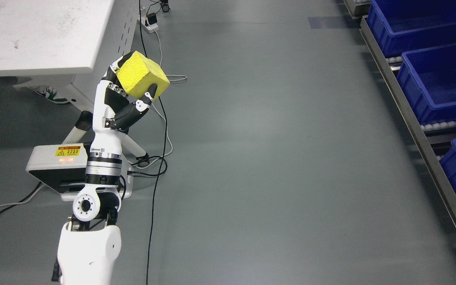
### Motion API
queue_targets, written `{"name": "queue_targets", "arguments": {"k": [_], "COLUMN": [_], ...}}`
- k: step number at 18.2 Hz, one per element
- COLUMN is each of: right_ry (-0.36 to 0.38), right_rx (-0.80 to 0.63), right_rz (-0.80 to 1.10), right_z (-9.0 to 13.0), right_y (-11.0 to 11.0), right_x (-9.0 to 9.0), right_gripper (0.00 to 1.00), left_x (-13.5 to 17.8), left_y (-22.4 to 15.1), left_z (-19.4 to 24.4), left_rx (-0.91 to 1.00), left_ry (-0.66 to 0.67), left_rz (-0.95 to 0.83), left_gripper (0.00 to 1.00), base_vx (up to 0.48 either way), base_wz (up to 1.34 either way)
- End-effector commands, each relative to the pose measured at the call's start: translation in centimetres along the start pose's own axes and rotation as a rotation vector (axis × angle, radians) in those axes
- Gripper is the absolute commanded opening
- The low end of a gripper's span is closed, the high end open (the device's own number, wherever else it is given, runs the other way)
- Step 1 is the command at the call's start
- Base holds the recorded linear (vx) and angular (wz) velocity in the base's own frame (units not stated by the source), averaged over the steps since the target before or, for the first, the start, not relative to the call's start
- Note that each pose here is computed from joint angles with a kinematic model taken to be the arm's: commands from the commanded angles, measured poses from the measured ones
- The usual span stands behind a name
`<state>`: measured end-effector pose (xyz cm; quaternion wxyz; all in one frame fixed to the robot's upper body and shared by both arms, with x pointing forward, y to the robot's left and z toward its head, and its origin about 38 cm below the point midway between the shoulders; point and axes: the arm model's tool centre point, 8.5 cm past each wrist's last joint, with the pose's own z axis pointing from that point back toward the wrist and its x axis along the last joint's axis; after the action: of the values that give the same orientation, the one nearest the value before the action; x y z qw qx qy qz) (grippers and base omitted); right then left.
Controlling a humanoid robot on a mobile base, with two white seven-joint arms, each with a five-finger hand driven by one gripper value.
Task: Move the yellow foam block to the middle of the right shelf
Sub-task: 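Hold the cube raised in the left hand while turning toward the shelves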
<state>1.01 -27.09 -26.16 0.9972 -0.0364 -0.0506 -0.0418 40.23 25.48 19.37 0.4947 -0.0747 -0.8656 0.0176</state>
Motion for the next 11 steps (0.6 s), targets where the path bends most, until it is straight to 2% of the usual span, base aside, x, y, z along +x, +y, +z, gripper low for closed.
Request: {"name": "queue_targets", "arguments": {"k": [1,11], "right_ry": [-0.020,-0.020], "right_rx": [-0.017,-0.017], "right_rz": [0.002,0.002], "right_z": [-0.05,-0.05], "right_y": [-1.12,-1.12], "right_x": [0.80,0.80], "right_gripper": [1.00,1.00], "left_x": [0.53,0.65], "left_y": [0.48,0.13], "left_z": [-0.11,-0.40], "left_rx": [-0.005,-0.015], "left_ry": [-0.008,-0.004], "left_rz": [-0.018,-0.014], "left_gripper": [0.31,0.31], "base_vx": [0.295,0.309], "base_wz": [0.08,0.02]}}
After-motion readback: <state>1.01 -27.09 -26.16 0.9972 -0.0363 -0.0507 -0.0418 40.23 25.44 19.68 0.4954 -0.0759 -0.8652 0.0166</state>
